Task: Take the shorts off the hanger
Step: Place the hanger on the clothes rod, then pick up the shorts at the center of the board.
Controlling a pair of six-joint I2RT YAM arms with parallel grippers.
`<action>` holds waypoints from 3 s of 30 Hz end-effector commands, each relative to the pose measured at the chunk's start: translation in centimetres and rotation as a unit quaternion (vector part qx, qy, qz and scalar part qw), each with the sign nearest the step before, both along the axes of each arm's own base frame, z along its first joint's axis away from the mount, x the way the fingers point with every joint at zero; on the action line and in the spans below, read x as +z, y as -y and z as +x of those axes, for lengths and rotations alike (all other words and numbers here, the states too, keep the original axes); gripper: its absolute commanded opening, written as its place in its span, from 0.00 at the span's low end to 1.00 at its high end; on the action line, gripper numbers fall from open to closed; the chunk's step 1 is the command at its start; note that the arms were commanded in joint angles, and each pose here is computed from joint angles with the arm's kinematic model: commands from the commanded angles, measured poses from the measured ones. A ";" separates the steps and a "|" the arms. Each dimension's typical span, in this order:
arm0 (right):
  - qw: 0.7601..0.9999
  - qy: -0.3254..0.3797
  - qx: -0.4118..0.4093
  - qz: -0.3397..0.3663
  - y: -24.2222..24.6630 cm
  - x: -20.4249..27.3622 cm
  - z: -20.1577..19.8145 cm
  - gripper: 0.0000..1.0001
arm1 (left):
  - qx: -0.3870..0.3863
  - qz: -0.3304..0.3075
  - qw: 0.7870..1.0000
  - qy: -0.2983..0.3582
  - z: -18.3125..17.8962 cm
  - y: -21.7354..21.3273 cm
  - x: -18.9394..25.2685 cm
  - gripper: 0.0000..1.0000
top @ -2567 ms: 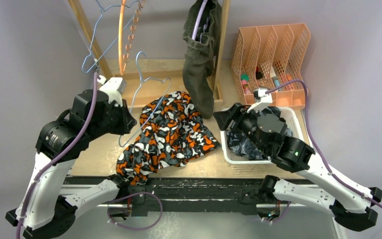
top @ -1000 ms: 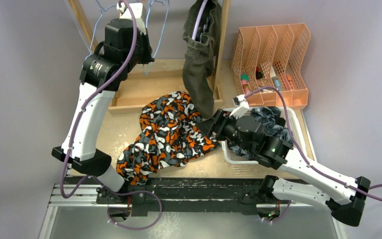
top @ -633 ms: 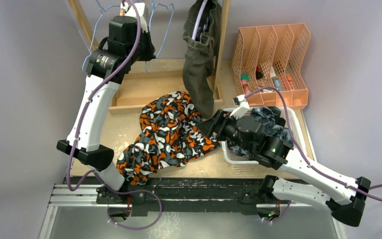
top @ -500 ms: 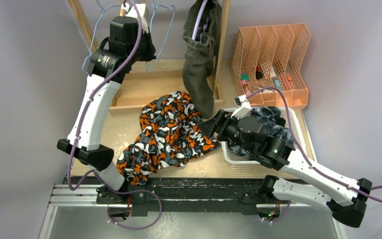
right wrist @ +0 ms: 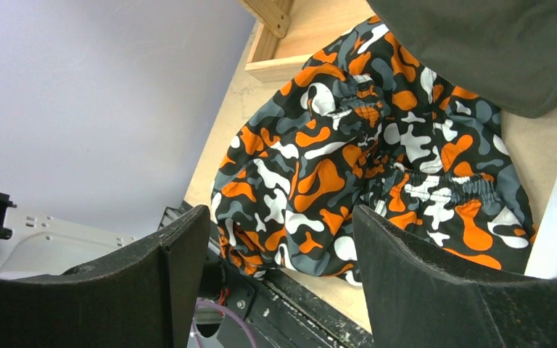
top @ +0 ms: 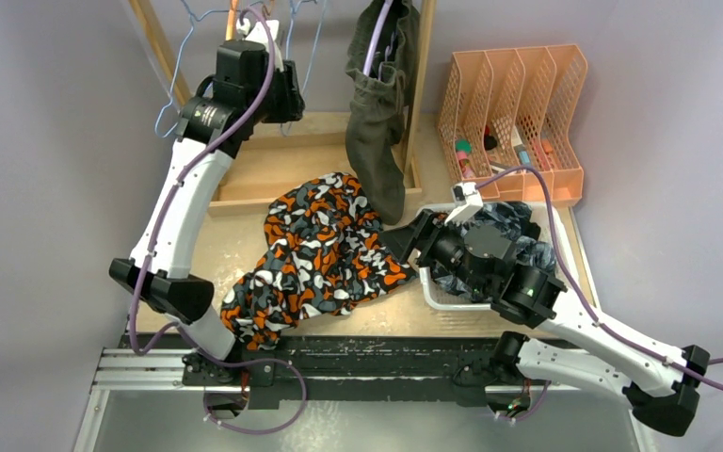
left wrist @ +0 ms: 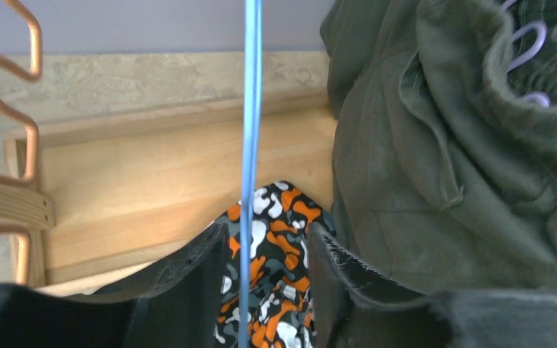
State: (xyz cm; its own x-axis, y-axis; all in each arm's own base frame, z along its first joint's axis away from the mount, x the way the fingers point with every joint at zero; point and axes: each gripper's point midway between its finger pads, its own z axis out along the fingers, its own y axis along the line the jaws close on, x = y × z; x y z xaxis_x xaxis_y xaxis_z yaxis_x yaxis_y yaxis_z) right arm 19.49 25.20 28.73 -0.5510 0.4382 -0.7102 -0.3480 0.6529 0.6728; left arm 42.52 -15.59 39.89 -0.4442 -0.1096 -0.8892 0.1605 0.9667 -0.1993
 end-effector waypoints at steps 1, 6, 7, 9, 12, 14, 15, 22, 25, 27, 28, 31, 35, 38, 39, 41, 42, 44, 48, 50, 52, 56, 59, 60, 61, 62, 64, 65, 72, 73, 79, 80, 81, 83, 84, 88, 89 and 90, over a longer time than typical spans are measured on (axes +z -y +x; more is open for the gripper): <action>0.999 0.043 0.019 0.005 -0.5 1.8 0.0 0.74 | -0.001 -0.036 0.998 0.045 -2.3 -0.7 3.1 0.50; 0.999 0.040 0.014 0.001 -0.4 1.2 0.1 0.74 | -0.007 -0.024 0.999 0.042 -4.7 -1.6 2.0 0.64; 0.999 0.040 0.013 0.001 -0.4 1.2 0.1 0.74 | -0.015 -0.025 0.999 0.039 -5.2 -1.5 1.7 0.65; 0.999 0.036 0.011 0.002 -0.5 0.9 0.2 0.74 | -0.021 -0.032 0.999 0.033 -6.3 -1.5 1.3 0.66; 1.000 0.028 0.005 0.006 -0.7 0.5 0.5 0.74 | 0.003 -0.032 0.999 0.019 -8.1 -2.8 0.0 0.67; 1.000 0.018 -0.002 0.006 -0.9 0.0 0.8 0.74 | 0.027 -0.020 0.999 0.027 -9.4 -4.4 -0.6 0.68; 1.000 -0.003 0.013 0.006 -1.5 -0.8 0.3 0.74 | 0.038 -0.008 0.999 0.035 -9.8 -5.2 -1.1 0.69; 0.993 -0.088 0.051 -0.068 -5.4 -5.4 0.9 0.76 | 0.146 -0.004 0.989 0.035 -14.0 -10.2 -5.2 0.73; 0.991 -0.119 0.031 -0.060 -5.9 -6.6 1.4 0.79 | 0.117 -0.014 0.992 0.038 -15.8 -9.8 -7.0 0.70; 0.991 -0.116 0.034 -0.051 -6.4 -6.6 1.5 0.91 | 0.116 -0.023 0.992 0.050 -16.3 -9.9 -7.7 0.70; 0.992 -0.109 0.042 -0.051 -6.8 -6.6 1.6 0.92 | 0.130 -0.026 0.990 0.050 -16.5 -10.3 -8.2 0.70; 0.991 -0.095 0.075 -0.064 -8.4 -6.6 1.6 0.86 | 0.176 -0.022 0.983 0.038 -17.1 -11.9 -9.9 0.73; 0.983 -0.085 0.094 -0.137 -11.2 -7.8 1.3 0.94 | 0.188 -0.011 0.982 0.019 -17.9 -12.6 -12.8 0.78; 0.971 -0.068 0.079 -0.215 -13.1 -9.5 1.6 0.99 | 0.210 -0.028 0.977 0.028 -18.2 -13.1 -12.9 0.82; 0.967 -0.066 0.067 -0.239 -13.3 -9.9 1.9 0.99 | 0.221 -0.035 0.974 0.035 -18.4 -13.5 -12.6 0.83; 0.960 -0.064 0.038 -0.271 -14.0 -10.1 2.8 1.00 | 0.247 -0.050 0.967 0.043 -19.1 -14.3 -12.1 0.83; 0.957 -0.064 0.030 -0.281 -14.4 -10.3 3.1 1.00 | 0.265 -0.059 0.961 0.047 -19.5 -14.9 -11.9 0.83; 0.954 -0.065 0.032 -0.290 -15.5 -12.0 3.4 1.00 | 0.299 -0.084 0.949 0.059 -20.7 -16.0 -11.4 0.83; 0.958 -0.100 0.059 -0.263 -17.6 -18.7 2.7 1.00 | 0.295 -0.171 0.934 0.109 -22.2 -15.9 -9.2 0.81; 0.952 -0.126 0.048 -0.276 -18.0 -21.6 2.7 1.00 | 0.284 -0.198 0.930 0.122 -22.5 -15.6 -8.4 0.80; 0.932 -0.146 0.029 -0.329 -17.6 -24.9 3.2 1.00 | 0.278 -0.201 0.931 0.121 -22.7 -15.4 -8.3 0.80; 0.893 -0.174 0.016 -0.415 -15.9 -28.9 3.0 1.00 | 0.293 -0.198 0.931 0.093 -22.9 -15.5 -9.2 0.79; 0.885 -0.165 0.017 -0.435 -14.6 -29.8 2.9 0.94 | 0.280 -0.240 0.924 0.105 -22.8 -14.8 -8.4 0.77; 0.881 -0.173 0.023 -0.440 -14.0 -30.4 2.3 0.83 | 0.282 -0.251 0.919 0.114 -22.9 -14.9 -8.0 0.77; 0.878 -0.175 0.012 -0.445 -13.2 -30.7 2.2 0.73 | 0.284 -0.257 0.916 0.122 -23.0 -15.0 -7.7 0.77; 0.875 -0.172 -0.008 -0.452 -12.2 -30.7 2.5 0.64 | 0.286 -0.258 0.914 0.127 -23.0 -15.2 -7.5 0.76; 0.871 -0.165 -0.027 -0.462 -10.8 -30.5 2.6 0.48 | 0.290 -0.249 0.915 0.129 -23.2 -15.5 -7.6 0.76; 0.871 -0.162 -0.035 -0.462 -10.2 -30.0 2.6 0.39 | 0.292 -0.243 0.917 0.124 -23.3 -15.6 -7.9 0.76; 0.918 -0.128 0.002 -0.376 -11.0 -22.1 1.9 0.00 | 0.296 -0.229 0.921 0.109 -23.3 -15.6 -8.7 0.76; 0.929 -0.121 0.008 -0.349 -11.4 -20.1 1.9 0.00 | 0.294 -0.230 0.922 0.108 -23.3 -15.5 -8.8 0.76; 0.981 -0.027 0.046 -0.184 -12.1 -6.1 1.2 0.00 | 0.278 -0.227 0.929 0.095 -22.6 -14.6 -9.1 0.76; 0.984 -0.015 0.049 -0.168 -11.7 -4.3 1.0 0.00 | 0.276 -0.224 0.930 0.091 -22.4 -14.5 -9.2 0.76; 0.987 -0.004 0.050 -0.153 -11.1 -2.4 0.7 0.00 | 0.275 -0.224 0.931 0.089 -22.3 -14.4 -9.1 0.76; 0.990 0.021 0.055 -0.130 -10.0 0.9 0.3 0.00 | 0.273 -0.223 0.932 0.086 -22.2 -14.2 -9.2 0.75; 0.991 0.032 0.060 -0.118 -9.5 2.2 -0.1 0.00 | 0.273 -0.224 0.932 0.086 -22.3 -14.2 -9.2 0.75; 0.992 0.061 0.065 -0.093 -7.5 4.0 -1.0 0.05 | 0.274 -0.222 0.932 0.088 -22.3 -14.3 -9.5 0.75; 0.991 0.054 0.064 -0.101 -7.2 2.5 -1.0 0.12 | 0.274 -0.221 0.932 0.088 -22.2 -14.3 -9.5 0.75; 0.991 0.041 0.052 -0.113 -6.8 0.8 -0.7 0.24 | 0.274 -0.222 0.932 0.088 -22.2 -14.3 -9.6 0.75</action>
